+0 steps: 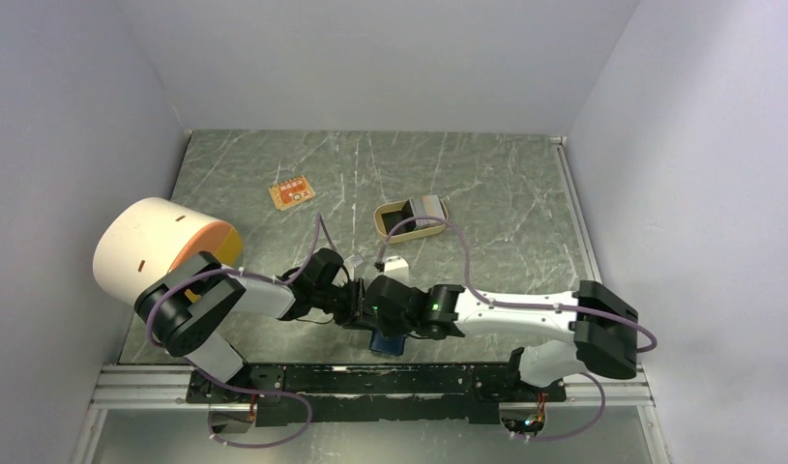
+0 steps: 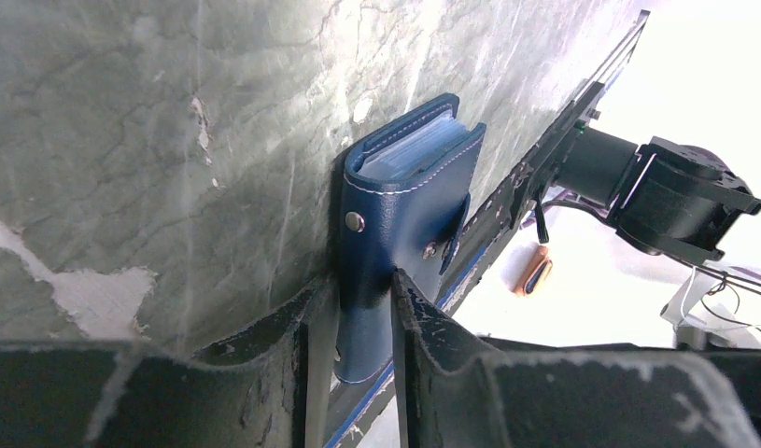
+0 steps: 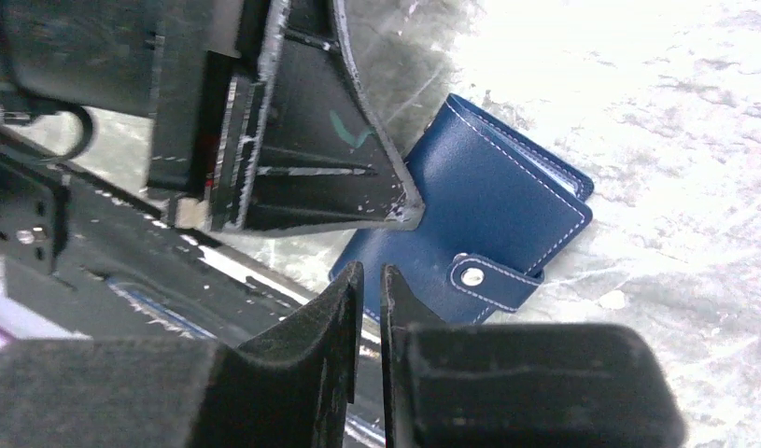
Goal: Put the credit cards into the card holder
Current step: Close the card holder at the center of the board.
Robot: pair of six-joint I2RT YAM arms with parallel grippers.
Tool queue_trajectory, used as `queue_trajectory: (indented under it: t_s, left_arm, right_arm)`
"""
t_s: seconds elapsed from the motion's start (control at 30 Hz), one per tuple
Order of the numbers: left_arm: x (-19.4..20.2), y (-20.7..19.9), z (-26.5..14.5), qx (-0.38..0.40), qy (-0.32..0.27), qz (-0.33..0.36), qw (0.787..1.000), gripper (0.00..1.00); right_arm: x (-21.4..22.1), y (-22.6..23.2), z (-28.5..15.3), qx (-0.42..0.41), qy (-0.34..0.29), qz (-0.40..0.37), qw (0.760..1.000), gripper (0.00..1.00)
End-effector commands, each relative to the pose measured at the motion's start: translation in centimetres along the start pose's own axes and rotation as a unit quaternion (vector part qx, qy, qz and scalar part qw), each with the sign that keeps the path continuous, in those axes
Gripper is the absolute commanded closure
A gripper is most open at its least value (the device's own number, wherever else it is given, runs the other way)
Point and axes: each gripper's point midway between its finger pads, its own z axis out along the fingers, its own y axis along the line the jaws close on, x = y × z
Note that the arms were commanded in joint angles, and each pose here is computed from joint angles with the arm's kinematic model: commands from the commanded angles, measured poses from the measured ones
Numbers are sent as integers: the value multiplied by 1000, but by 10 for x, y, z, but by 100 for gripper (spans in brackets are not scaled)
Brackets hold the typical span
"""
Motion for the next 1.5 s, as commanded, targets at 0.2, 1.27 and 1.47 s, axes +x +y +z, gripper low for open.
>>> queue_trajectory:
  t_s: [0.2,1.27,1.47]
  left_arm:
    - [7,14,2,-24,5,-5,1000,67]
    - [8,11,2,-22,11,-1,1000,60]
    - [9,11,3,-21,13,-2,1000,61]
  right_arm:
    - [7,-38,-15,59,-26,40,997,81]
    - [15,-45,3,34,-42,70,996,85]
    - [19,-44,10,10,-30,75,997,85]
